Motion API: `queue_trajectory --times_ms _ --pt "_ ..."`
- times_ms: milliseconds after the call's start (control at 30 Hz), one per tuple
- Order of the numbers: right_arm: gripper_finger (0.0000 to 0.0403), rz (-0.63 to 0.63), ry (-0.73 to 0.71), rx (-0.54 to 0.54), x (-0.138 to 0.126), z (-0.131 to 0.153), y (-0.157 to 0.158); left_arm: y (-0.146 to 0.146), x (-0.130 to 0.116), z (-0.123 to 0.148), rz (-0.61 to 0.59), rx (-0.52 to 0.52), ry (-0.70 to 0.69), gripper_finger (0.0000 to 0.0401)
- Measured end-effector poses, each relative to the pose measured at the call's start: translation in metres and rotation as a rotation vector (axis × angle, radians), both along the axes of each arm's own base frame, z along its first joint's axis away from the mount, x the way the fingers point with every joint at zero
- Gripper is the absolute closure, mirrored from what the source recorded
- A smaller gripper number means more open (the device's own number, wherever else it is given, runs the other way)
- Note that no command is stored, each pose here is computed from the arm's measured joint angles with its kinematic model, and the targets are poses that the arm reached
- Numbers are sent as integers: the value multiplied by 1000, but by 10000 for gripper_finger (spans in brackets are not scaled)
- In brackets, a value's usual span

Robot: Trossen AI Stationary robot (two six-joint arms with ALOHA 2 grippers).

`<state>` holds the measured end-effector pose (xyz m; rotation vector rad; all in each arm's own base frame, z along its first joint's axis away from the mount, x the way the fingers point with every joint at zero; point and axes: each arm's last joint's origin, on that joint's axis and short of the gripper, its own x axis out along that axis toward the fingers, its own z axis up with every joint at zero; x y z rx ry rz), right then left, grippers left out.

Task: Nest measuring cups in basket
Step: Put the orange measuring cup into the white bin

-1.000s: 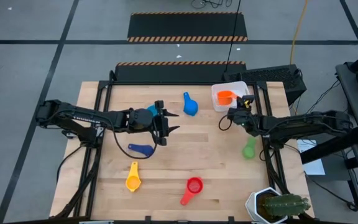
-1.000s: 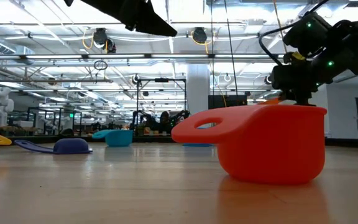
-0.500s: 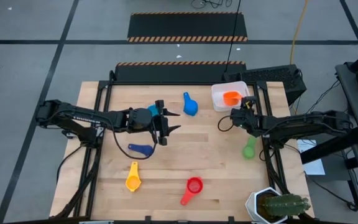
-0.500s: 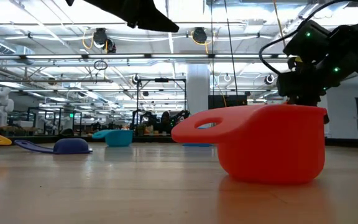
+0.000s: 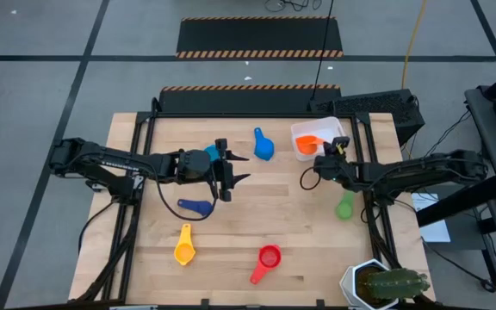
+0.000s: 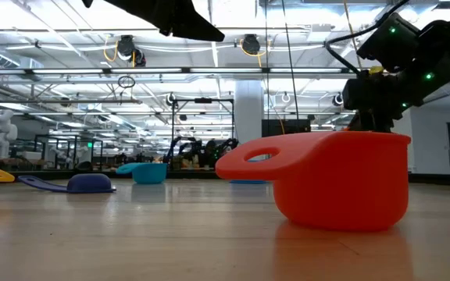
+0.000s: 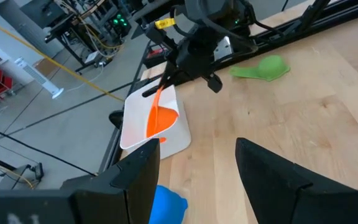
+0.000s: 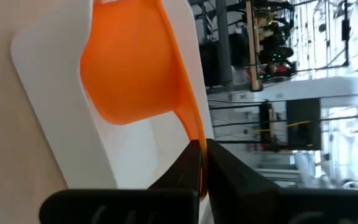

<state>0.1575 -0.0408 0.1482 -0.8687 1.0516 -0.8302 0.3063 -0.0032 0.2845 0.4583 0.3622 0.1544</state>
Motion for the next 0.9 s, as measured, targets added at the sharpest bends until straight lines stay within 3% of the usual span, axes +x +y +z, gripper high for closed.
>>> queue_trajectory --times_ms 267,633,900 --pt "403 24 -118 82 3 -1 6 0 0 1 -3 7 -9 187" --pt "401 32 46 23 13 -13 -6 -2 3 8 -69 -2 -78 187" --pt "376 58 107 28 14 -14 -16 -2 3 7 -80 -4 -78 187"
